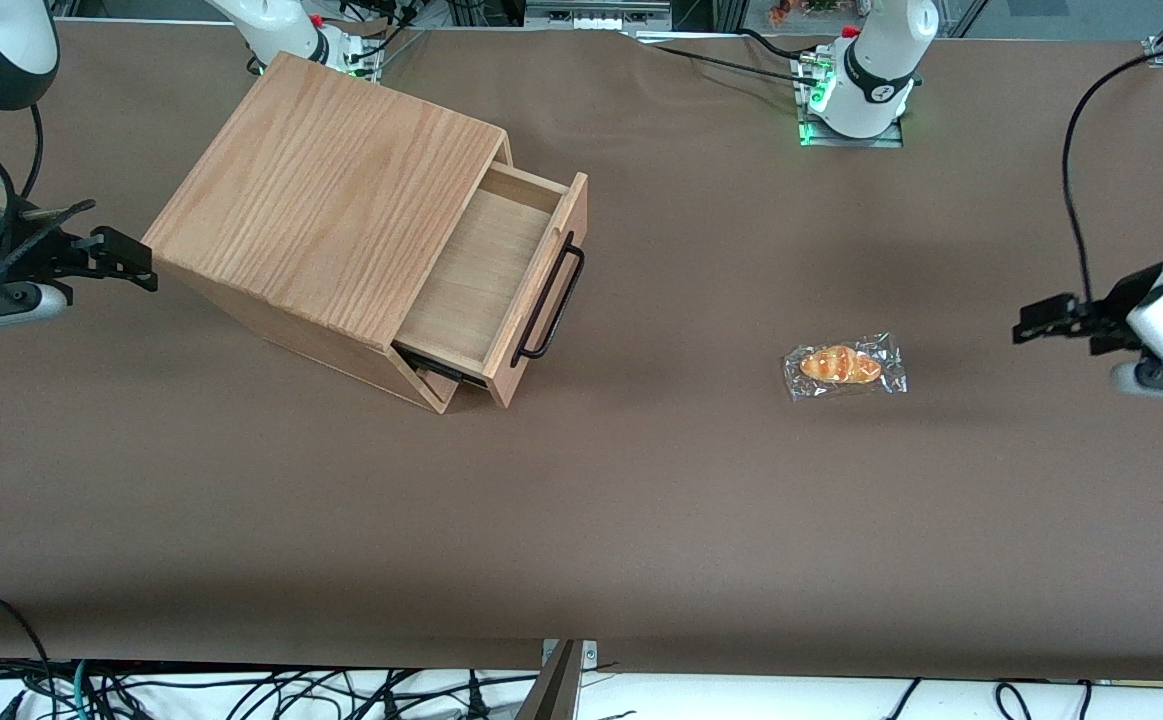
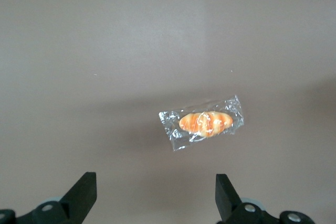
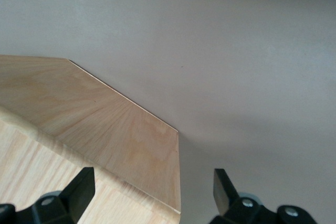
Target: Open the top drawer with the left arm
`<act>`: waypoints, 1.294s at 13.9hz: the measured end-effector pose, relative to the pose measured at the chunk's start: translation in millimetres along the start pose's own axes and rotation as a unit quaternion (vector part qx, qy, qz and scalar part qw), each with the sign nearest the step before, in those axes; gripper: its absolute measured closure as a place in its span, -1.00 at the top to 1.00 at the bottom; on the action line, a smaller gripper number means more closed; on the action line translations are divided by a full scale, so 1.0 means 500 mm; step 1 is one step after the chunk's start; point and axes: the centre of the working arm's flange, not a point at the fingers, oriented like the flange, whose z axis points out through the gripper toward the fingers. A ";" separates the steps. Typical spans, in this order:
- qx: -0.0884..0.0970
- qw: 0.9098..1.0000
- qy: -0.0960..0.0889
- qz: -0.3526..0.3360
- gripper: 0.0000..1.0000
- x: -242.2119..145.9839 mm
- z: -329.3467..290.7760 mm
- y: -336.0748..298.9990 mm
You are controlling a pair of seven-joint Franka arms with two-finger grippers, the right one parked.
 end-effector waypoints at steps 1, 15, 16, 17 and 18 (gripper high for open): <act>0.003 1.000 0.010 0.008 1.00 -0.027 -0.034 0.009; 0.008 0.998 0.016 0.054 1.00 -0.098 -0.081 0.128; 0.008 0.998 0.017 0.054 1.00 -0.098 -0.081 0.128; 0.008 0.998 0.017 0.054 1.00 -0.098 -0.082 0.127; 0.008 0.998 0.017 0.054 1.00 -0.098 -0.082 0.127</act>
